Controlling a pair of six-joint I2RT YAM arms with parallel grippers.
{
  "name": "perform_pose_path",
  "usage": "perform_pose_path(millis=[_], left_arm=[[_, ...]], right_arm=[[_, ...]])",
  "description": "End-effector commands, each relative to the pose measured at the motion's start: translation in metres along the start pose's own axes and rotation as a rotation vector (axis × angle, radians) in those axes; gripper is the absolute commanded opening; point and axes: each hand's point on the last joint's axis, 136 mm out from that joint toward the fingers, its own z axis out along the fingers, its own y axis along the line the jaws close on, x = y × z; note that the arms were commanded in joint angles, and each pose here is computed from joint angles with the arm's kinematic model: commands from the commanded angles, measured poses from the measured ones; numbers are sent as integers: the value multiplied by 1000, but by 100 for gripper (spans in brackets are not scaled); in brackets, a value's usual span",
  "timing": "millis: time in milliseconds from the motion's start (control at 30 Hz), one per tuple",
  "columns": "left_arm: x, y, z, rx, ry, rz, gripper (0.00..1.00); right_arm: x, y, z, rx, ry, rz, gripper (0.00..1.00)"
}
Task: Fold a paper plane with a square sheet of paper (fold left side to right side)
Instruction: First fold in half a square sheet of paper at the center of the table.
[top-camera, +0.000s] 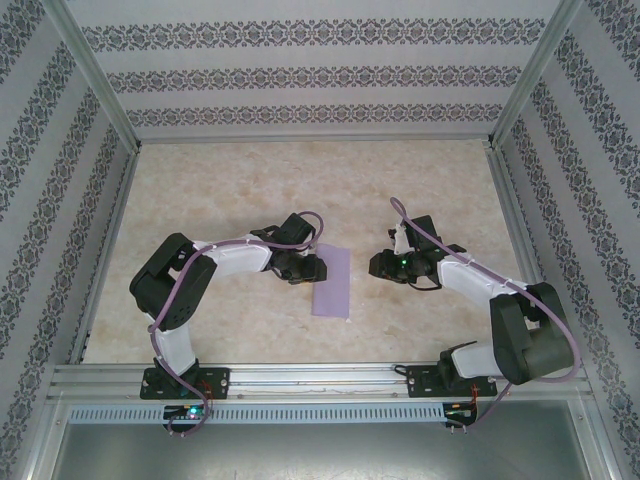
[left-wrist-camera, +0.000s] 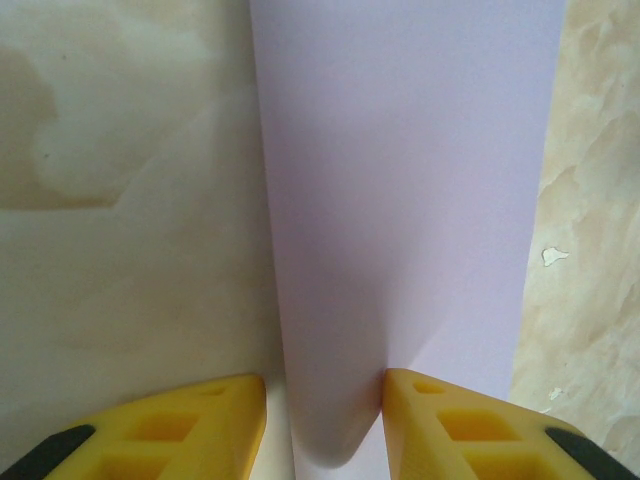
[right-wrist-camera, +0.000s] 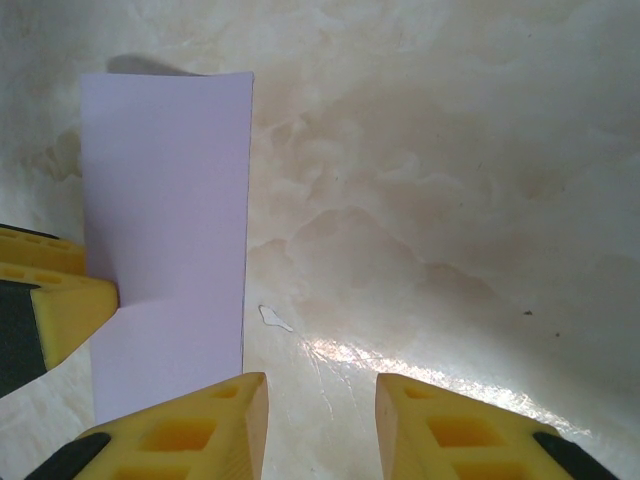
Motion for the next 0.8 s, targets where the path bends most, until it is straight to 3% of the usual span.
perform_pose_path(millis=[0, 467, 767], left_arm=[[29, 56, 29, -182, 81, -53, 39], [30, 58, 29, -185, 81, -61, 39], [30, 58, 30, -186, 83, -61, 39]], right_arm=[[1, 4, 3, -34, 16, 5, 34], [4, 28, 14, -125, 44, 16, 33], [11, 56, 33, -235, 102, 21, 21]])
